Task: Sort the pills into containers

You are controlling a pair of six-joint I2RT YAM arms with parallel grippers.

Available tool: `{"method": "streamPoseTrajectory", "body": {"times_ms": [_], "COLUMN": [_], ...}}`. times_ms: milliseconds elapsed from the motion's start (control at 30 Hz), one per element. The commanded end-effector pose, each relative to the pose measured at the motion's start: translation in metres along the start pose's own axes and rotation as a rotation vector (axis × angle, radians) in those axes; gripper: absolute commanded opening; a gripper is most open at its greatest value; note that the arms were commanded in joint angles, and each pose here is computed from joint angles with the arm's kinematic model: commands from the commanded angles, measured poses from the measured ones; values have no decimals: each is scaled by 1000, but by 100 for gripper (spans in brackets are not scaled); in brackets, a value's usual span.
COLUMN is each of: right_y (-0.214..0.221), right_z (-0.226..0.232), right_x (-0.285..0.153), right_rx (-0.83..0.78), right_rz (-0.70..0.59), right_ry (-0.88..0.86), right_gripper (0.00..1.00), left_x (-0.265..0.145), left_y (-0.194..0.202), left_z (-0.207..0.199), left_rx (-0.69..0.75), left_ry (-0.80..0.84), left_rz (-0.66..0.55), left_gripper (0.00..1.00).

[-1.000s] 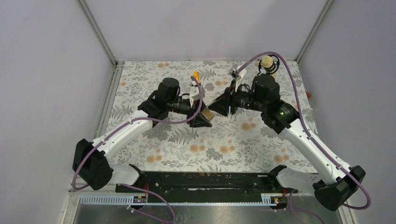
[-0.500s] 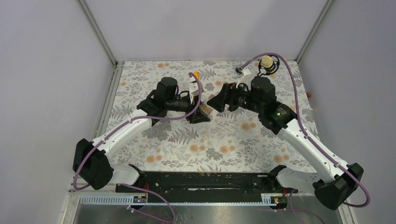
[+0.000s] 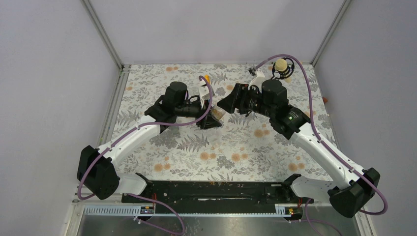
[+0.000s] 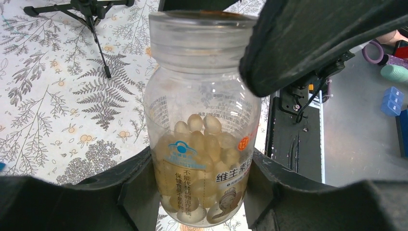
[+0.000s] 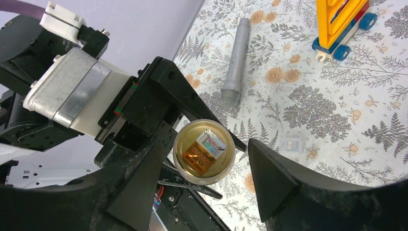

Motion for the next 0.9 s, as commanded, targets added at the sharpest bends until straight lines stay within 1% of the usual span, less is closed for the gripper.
{"method": "streamPoseTrajectory", "body": {"times_ms": [0, 33, 100, 200, 233, 267, 333, 433, 500, 567, 767, 867], "right_y": [-12, -12, -11, -13, -13, -15, -18, -16, -9, -6, -6, -5], "right_z": [11, 10, 11, 14, 16, 18, 21, 25, 27, 29, 32, 35], "right_x": [5, 6, 7, 5, 3, -1, -10, -26, -38, -47, -57, -60], "right_rx": [49, 53, 54, 24, 4, -26, -120, -288, -374, -412, -450, -480], "right_rz": [-34, -36, -29, -31, -36, -41, -47, -1, 49, 95, 165, 194], "right_ry": [-3, 1, -2, -29, -38, -50, -87, -220, -340, -426, -524, -573], "right_gripper": [71, 69, 62, 32, 25, 20, 13, 5, 4, 4, 2, 0], "left_x": [-2, -3, -3, -4, -4, -4, -4, -4, -4, -4, -9, -11], "left_y": [-17, -18, -19, -21, -21, -21, -16, -14, -10, -7, -8, -7], "left_z": [3, 5, 8, 7, 7, 6, 4, -3, -8, -14, -40, -44], "left_rx": [42, 35, 28, 33, 33, 32, 20, 6, -2, -1, 29, 44], "left_ry": [-43, -66, -86, -87, -86, -81, -63, -9, 38, 90, 325, 342], "left_rz": [-61, -63, -59, -64, -64, -63, -49, -36, -26, -29, -60, -66], "left_gripper": [0, 0, 0, 0, 0, 0, 0, 0, 0, 0, 0, 0]}}
Point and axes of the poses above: each gripper's point midway between its finger pads, its own x axis out along the fingers, its own z axis along the line the jaws close on, y = z × x, the point moved 6 cm from there along -x, back along the fingers, and after that the axes turned 6 degrees about x, right-handed, at the moved point
